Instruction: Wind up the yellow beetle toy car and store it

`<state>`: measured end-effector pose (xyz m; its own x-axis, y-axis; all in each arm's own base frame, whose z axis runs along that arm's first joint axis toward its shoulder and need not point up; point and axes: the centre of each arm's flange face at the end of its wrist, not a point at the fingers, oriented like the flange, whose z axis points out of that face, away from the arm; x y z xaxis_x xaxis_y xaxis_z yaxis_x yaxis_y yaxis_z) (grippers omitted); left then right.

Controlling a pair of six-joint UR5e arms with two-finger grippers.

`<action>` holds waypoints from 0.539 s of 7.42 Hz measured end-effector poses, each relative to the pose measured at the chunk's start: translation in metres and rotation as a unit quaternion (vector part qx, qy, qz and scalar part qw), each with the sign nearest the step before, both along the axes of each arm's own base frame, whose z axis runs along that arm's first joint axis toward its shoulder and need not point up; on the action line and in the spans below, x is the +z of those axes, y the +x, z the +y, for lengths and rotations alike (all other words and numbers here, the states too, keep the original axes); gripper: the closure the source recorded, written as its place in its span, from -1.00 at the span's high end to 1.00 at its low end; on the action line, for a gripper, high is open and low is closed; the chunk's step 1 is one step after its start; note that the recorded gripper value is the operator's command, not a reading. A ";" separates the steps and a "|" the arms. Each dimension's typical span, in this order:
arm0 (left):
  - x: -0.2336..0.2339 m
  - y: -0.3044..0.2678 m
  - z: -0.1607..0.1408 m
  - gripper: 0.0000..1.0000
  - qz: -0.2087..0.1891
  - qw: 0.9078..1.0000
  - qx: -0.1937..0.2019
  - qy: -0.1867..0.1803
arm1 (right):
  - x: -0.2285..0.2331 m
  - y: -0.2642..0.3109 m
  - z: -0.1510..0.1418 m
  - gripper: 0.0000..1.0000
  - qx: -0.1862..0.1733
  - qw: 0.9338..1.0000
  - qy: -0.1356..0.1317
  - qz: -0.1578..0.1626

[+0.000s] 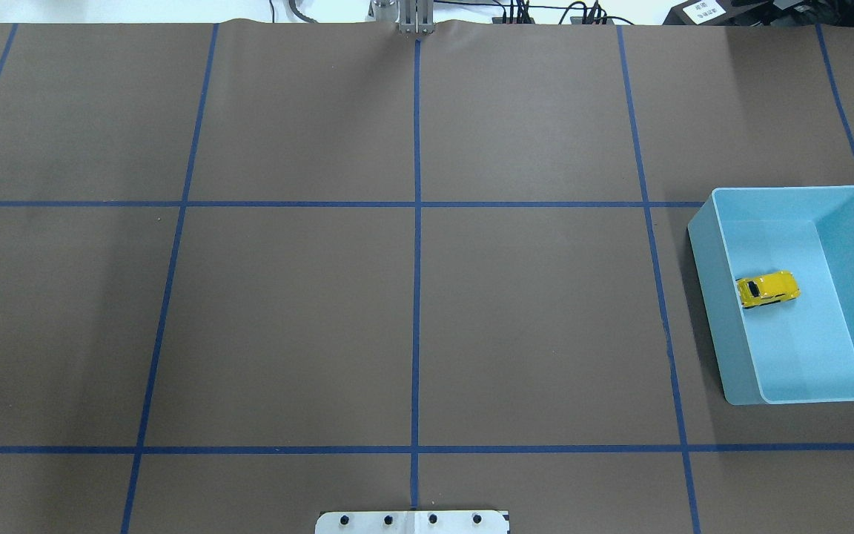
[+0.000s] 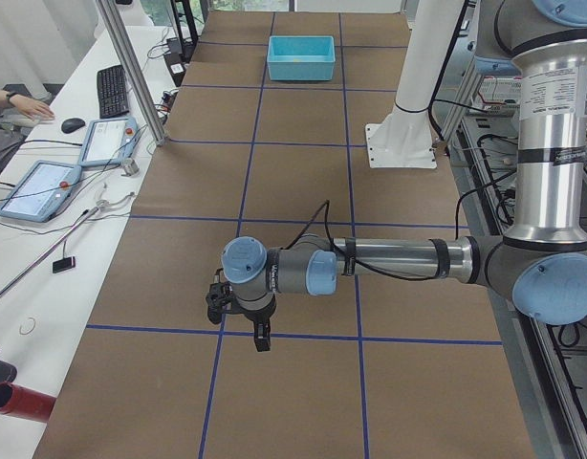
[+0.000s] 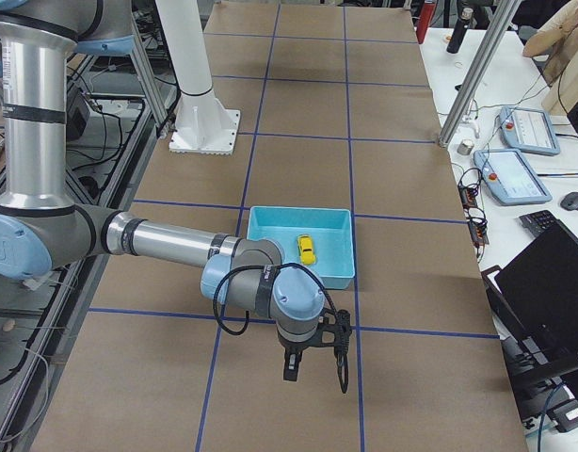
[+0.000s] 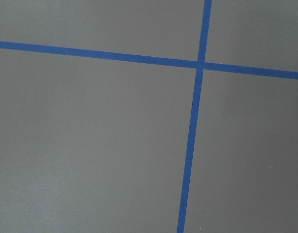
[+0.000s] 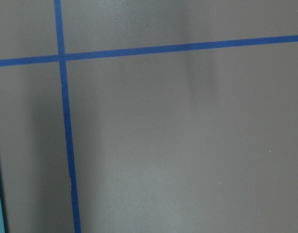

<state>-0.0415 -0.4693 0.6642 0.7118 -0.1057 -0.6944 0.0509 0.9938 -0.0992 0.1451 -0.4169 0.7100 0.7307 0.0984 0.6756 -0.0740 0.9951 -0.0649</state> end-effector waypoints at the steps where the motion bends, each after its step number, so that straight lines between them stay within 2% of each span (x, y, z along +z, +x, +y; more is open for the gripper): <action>1: 0.000 0.000 0.000 1.00 0.000 1.000 0.000 0.000 | 0.006 0.000 0.001 1.00 -0.001 1.000 -0.001 0.000; 4: -0.001 0.000 0.000 1.00 0.001 1.000 0.000 0.001 | 0.031 -0.001 0.005 1.00 0.000 0.999 0.038 0.006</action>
<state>-0.0414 -0.4696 0.6633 0.7108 -0.1047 -0.6956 0.0507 0.9939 -0.0977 0.1443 -0.4122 0.7410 0.7393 0.0470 0.6717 -0.0739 0.9972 0.0115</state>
